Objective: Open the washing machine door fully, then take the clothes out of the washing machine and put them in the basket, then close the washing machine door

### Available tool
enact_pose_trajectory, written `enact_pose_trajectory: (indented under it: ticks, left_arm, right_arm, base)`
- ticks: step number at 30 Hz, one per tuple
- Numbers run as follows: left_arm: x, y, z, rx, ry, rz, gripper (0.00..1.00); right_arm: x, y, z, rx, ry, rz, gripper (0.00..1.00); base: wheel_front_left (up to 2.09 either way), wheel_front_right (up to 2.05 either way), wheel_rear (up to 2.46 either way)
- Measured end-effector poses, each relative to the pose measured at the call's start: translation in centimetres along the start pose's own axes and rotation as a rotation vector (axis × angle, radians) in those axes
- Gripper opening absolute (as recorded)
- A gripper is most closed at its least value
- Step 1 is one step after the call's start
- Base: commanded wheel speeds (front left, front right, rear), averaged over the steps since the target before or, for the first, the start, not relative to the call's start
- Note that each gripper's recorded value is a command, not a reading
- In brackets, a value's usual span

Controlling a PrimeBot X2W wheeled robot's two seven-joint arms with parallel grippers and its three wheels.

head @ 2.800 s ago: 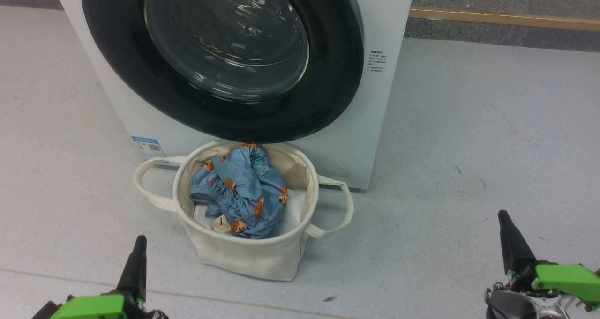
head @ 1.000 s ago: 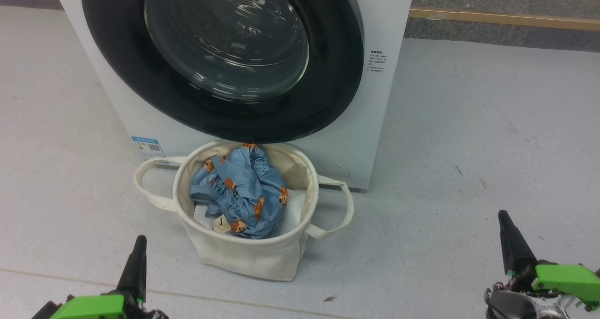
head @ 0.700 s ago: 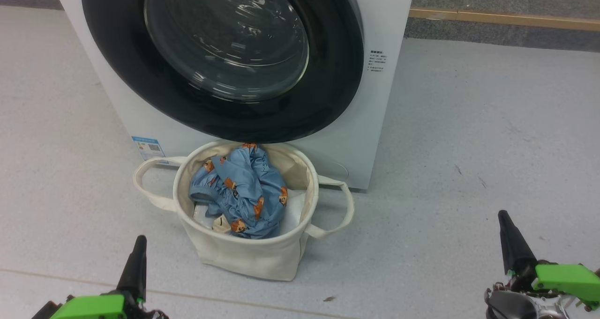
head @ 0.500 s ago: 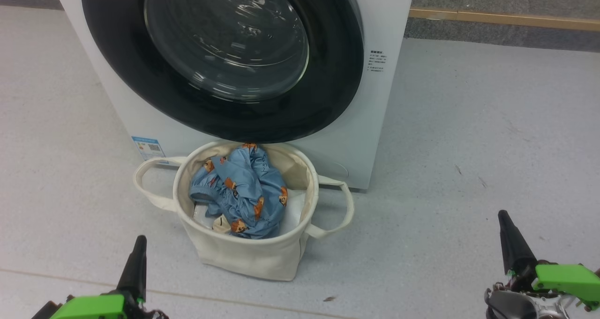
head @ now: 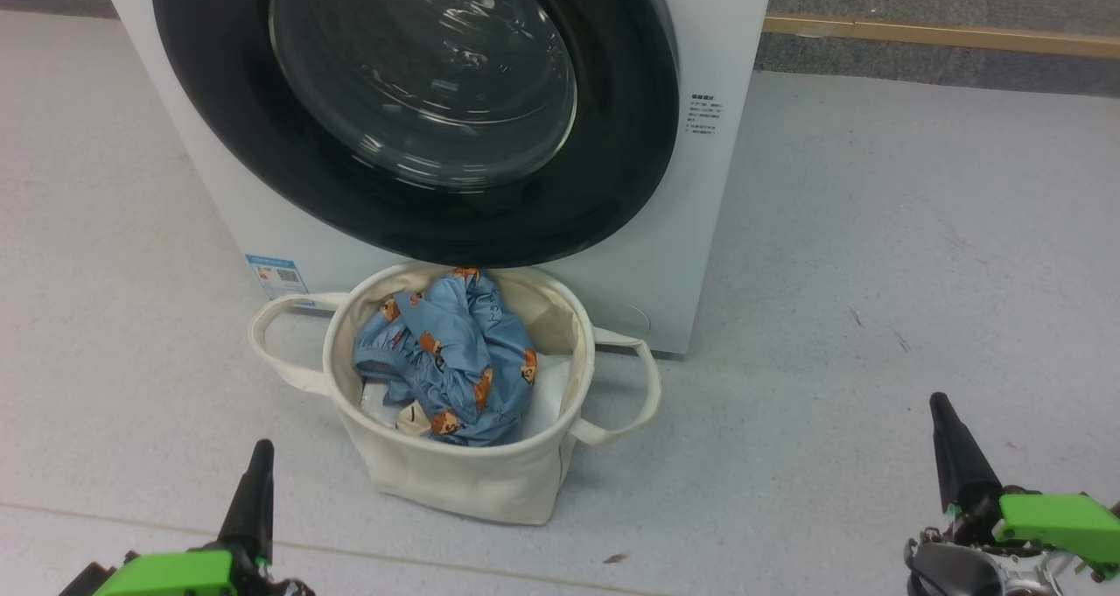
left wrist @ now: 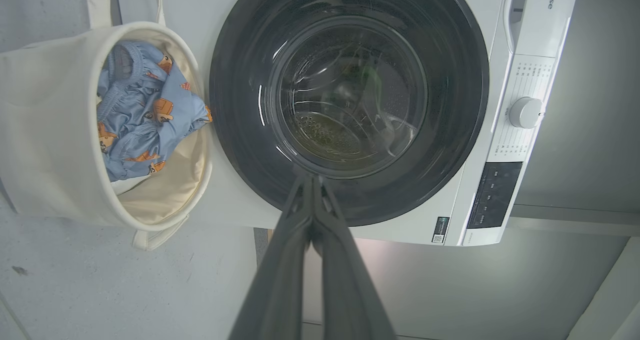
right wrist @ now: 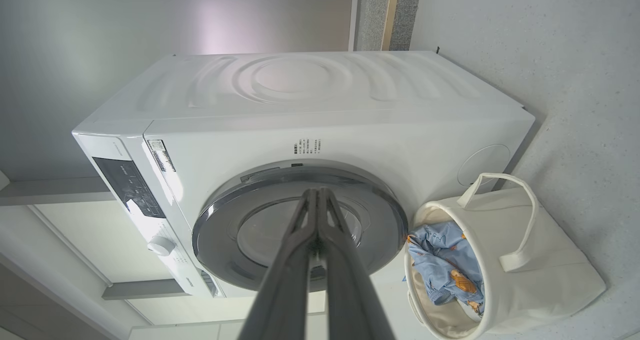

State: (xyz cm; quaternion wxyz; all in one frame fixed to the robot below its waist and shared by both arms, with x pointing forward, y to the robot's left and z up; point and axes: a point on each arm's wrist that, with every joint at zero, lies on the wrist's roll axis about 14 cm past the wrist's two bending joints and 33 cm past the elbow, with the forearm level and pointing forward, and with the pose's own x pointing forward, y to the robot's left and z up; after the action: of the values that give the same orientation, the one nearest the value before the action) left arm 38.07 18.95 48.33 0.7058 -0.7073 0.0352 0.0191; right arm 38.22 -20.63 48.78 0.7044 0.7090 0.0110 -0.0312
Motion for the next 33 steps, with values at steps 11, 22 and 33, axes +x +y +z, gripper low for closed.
enact_pose_trajectory:
  ticks: [11, 22, 33]
  left_arm:
    - [0.0, 0.0, 0.0, 0.0, 0.0, 0.0, 0.0]
    - [0.0, 0.0, 0.0, 0.0, 0.0, 0.0, 0.0]
    - [0.0, 0.0, 0.0, 0.0, 0.0, 0.0, 0.0]
  right_arm:
    - [0.0, 0.0, 0.0, 0.0, 0.0, 0.0, 0.0]
    - [0.0, 0.0, 0.0, 0.0, 0.0, 0.0, 0.0]
    - [0.0, 0.0, 0.0, 0.0, 0.0, 0.0, 0.0]
  base:
    - [0.0, 0.0, 0.0]
    - [0.0, 0.0, 0.0]
    - [0.0, 0.0, 0.0]
